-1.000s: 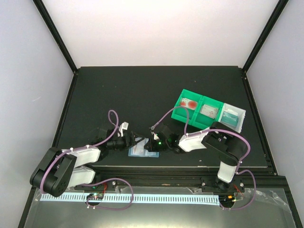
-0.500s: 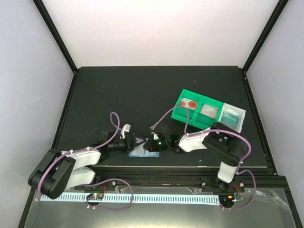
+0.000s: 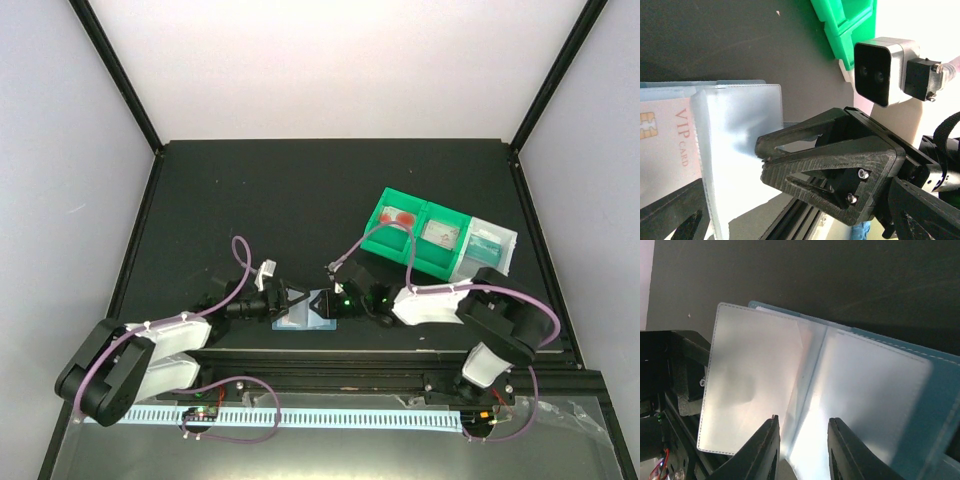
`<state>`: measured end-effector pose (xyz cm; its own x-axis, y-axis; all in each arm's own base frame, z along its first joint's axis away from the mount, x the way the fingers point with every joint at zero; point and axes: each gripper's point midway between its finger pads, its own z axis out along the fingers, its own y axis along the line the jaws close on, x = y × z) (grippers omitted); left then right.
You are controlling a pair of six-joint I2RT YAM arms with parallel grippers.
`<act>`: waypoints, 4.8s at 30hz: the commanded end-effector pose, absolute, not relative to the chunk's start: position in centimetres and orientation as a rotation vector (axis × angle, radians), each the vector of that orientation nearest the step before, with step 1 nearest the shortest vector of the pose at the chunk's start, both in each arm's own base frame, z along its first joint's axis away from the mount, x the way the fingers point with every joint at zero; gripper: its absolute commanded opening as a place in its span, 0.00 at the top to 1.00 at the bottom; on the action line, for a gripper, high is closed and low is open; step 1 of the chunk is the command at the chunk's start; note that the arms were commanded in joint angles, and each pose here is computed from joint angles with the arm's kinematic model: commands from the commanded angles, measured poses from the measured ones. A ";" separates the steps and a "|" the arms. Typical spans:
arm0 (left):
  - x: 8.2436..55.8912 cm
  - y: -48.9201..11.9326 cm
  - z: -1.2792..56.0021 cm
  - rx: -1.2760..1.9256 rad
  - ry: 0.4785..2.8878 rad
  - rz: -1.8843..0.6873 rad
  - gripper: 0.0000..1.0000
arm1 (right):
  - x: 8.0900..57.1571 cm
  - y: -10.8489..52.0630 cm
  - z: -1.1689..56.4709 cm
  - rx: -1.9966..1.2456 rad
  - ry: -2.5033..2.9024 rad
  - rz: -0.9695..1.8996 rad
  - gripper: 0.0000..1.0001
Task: Take the credit cards out of the card holder
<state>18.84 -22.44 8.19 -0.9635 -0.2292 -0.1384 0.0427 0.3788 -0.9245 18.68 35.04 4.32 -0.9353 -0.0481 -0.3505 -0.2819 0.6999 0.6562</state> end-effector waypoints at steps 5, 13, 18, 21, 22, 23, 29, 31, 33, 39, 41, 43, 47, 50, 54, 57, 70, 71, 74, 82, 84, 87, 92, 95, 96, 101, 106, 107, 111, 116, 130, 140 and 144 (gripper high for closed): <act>19.3 -23.6 9.8 -0.132 2.359 -1.627 0.03 | 19.4 32.0 5.7 -0.223 2.532 0.933 0.70; 18.7 -26.1 10.3 -0.066 2.381 -1.669 0.04 | 19.8 29.8 7.3 -0.163 2.466 0.879 0.70; 18.6 -26.5 10.5 -0.031 2.386 -1.655 0.04 | 20.0 29.6 7.7 -0.141 2.456 0.880 0.69; 18.5 -26.4 10.4 -0.004 2.389 -1.630 0.04 | 20.0 29.7 7.6 -0.143 2.458 0.878 0.69; 18.5 -26.3 10.3 0.005 2.388 -1.622 0.04 | 20.0 29.7 7.5 -0.144 2.458 0.875 0.69; 18.5 -26.3 10.3 0.012 2.389 -1.615 0.04 | 20.1 29.7 7.5 -0.146 2.459 0.873 0.69; 18.6 -26.2 10.0 0.015 2.399 -1.595 0.04 | 20.0 29.6 7.7 -0.140 2.453 0.878 0.69; 18.5 -26.3 9.8 0.013 2.401 -1.599 0.04 | 20.0 29.5 7.7 -0.138 2.452 0.881 0.69; 18.4 -26.4 9.9 0.011 2.394 -1.617 0.04 | 20.0 29.4 8.1 -0.136 2.444 0.885 0.69; 18.1 -27.3 10.2 0.039 2.388 -1.648 0.04 | 19.9 28.9 8.3 -0.125 2.434 0.878 0.69; 18.1 -27.7 10.4 0.055 2.387 -1.656 0.04 | 19.8 28.7 8.3 -0.121 2.433 0.882 0.69; 17.9 -28.2 10.9 0.094 2.372 -1.674 0.04 | 19.8 28.4 8.4 -0.106 2.423 0.880 0.69; 17.7 -28.8 10.7 0.124 2.392 -1.680 0.05 | 19.9 27.7 8.7 -0.072 2.399 0.874 0.69; 17.7 -28.4 10.0 0.119 2.423 -1.624 0.05 | 20.0 27.6 9.5 -0.068 2.377 0.890 0.69; 17.9 -27.5 10.2 0.147 2.447 -1.516 0.05 | 20.1 27.8 10.2 -0.072 2.368 0.900 0.69; 18.1 -26.6 10.3 0.136 2.457 -1.459 0.05 | 19.9 28.4 10.7 -0.074 2.368 0.944 0.69; 19.9 -19.3 9.4 -0.110 2.493 -1.145 0.07 | 19.7 31.5 12.6 -0.143 2.359 1.064 0.69; 20.0 -18.8 9.3 -0.128 2.495 -1.131 0.08 | 19.6 32.1 13.0 -0.159 2.349 1.091 0.69; 20.0 -17.7 9.2 -0.154 2.481 -1.110 0.10 | 19.3 33.8 13.3 -0.200 2.347 1.150 0.69; 19.5 -16.9 7.5 -0.213 2.490 -1.147 0.18 | 17.7 37.7 13.3 -0.311 2.386 1.179 0.70; 19.3 -17.0 7.1 -0.216 2.505 -1.165 0.21 | 17.7 38.3 13.0 -0.323 2.400 1.166 0.70; 19.1 -17.3 6.6 -0.223 2.512 -1.198 0.23 | 18.0 38.8 12.1 -0.326 2.423 1.142 0.71; 18.9 -17.3 6.0 -0.229 2.521 -1.207 0.23 | 18.2 39.4 9.6 -0.363 2.501 1.064 0.71; 18.6 -17.3 5.9 -0.223 2.524 -1.219 0.25 | 18.1 39.4 8.9 -0.377 2.520 1.047 0.71; 18.6 -17.3 5.9 -0.223 2.523 -1.220 0.26 | 18.1 39.4 8.7 -0.379 2.525 1.041 0.71; 18.3 -17.6 6.1 -0.228 2.502 -1.276 0.31 | 18.0 39.6 6.9 -0.397 2.575 1.000 0.71; 18.2 -17.4 6.2 -0.247 2.490 -1.272 0.36 | 17.9 39.0 4.9 -0.391 2.621 0.944 0.72; 18.3 -17.4 6.2 -0.247 2.486 -1.271 0.37 | 17.9 38.9 4.5 -0.393 2.630 0.928 0.72; 18.3 -17.3 5.8 -0.256 2.488 -1.266 0.42 | 17.7 38.1 3.1 -0.390 2.659 0.879 0.73; 18.3 -17.4 5.4 -0.260 2.494 -1.269 0.48 | 17.5 37.0 1.6 -0.374 2.675 0.843 0.77; 18.5 -17.2 4.2 -0.219 2.529 -1.208 0.61 | 17.2 36.3 -0.2 -0.349 2.690 0.899 0.84; 18.3 -17.5 3.5 -0.199 2.553 -1.225 0.70 | 17.4 36.3 0.6 -0.320 2.659 0.969 0.94; 18.3 -17.5 3.3 -0.200 2.565 -1.225 0.75 | 17.7 36.3 1.4 -0.309 2.637 0.986 0.99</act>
<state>17.87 -17.28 2.95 -0.9494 -0.2619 -0.1735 -0.0349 0.6368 -0.7702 17.87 37.25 1.80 -0.9245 -0.0944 -0.3693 -0.3176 0.7266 0.6093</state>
